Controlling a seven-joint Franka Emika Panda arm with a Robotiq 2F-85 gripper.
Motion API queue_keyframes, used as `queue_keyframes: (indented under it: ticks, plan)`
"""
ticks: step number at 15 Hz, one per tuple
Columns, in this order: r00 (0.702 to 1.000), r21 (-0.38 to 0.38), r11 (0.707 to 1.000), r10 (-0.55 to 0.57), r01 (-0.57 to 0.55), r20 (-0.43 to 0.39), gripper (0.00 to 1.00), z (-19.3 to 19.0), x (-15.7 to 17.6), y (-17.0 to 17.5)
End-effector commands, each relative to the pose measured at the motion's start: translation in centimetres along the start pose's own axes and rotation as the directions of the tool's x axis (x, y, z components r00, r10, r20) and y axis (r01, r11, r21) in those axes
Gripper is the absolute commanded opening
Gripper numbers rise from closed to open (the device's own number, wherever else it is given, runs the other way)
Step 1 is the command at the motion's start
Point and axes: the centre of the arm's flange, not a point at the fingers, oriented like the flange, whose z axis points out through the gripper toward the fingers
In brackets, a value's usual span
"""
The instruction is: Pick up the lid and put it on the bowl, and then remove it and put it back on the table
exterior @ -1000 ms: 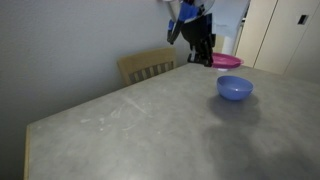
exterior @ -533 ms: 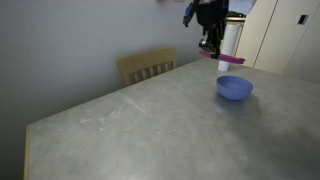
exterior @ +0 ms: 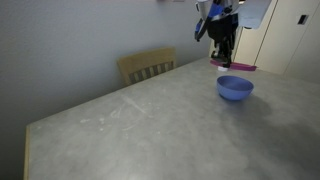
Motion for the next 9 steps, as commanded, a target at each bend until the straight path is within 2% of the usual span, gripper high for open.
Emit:
queue_keyframes:
  ticks: [1, 9]
  plan:
    - [1.000, -0.022, 1.000, -0.011, 0.011, 0.008, 0.03, 1.9, -0.6, 0.9]
    - [0.998, -0.111, 0.993, -0.043, 0.048, 0.042, 0.03, 6.2, -1.6, 0.0]
